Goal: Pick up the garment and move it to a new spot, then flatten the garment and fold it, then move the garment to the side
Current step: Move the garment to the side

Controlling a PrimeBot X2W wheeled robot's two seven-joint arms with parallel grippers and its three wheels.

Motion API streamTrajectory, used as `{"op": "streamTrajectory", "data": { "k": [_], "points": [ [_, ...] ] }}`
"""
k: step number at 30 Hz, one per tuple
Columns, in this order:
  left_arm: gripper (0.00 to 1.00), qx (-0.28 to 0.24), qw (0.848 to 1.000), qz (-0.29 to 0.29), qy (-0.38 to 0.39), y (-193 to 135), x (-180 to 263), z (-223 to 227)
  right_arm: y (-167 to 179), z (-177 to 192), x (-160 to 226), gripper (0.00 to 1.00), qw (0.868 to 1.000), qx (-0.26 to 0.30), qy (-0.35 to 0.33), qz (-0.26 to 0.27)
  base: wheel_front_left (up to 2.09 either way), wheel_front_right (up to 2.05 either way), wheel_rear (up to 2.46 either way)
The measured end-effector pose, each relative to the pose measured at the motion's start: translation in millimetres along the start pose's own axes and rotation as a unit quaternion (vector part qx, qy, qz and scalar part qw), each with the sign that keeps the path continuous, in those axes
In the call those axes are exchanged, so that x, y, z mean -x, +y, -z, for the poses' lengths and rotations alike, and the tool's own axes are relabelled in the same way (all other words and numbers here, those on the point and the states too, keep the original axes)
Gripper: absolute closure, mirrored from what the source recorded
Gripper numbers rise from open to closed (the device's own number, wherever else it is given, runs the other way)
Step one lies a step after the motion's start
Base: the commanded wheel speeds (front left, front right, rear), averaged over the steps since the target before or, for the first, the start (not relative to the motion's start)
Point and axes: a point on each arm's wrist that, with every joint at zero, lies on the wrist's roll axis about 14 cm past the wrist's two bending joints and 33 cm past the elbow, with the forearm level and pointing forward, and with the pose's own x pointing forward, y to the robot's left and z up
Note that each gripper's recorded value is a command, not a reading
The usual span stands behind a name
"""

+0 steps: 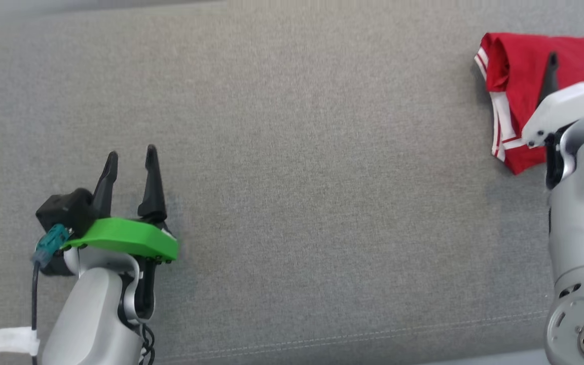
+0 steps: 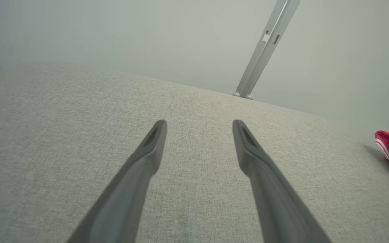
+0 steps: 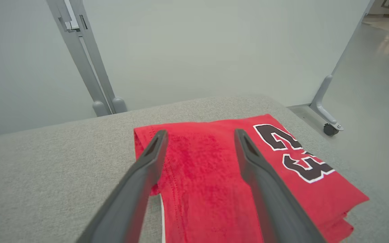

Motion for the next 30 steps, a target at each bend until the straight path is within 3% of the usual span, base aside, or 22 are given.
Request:
{"op": "streamTrajectory", "data": {
  "k": [5,12,18,24,30],
  "points": [
    [0.00,0.006,0.999,-0.046,-0.012,17,16,-16,4,-8,25,0.00,0.999,-0.047,-0.024,-0.007,0.00,0.00,0.00],
    [0.00,-0.006,0.997,-0.074,-0.010,33,48,-28,31,-4,63,0.00,0.996,-0.055,-0.032,-0.059,0.00,0.00,0.00],
    [0.00,-0.053,0.995,-0.078,-0.013,45,78,-37,66,-32,93,0.00,0.984,-0.089,-0.090,-0.123,0.00,0.00,0.00],
    [0.00,-0.073,0.994,-0.083,-0.026,59,107,-42,91,-35,128,0.00,0.971,-0.103,-0.122,-0.177,0.00,0.00,0.00],
    [0.00,-0.086,0.992,-0.086,-0.031,65,128,-40,101,-21,154,0.00,0.967,-0.097,-0.121,-0.204,0.00,0.00,0.00]
  ]
}}
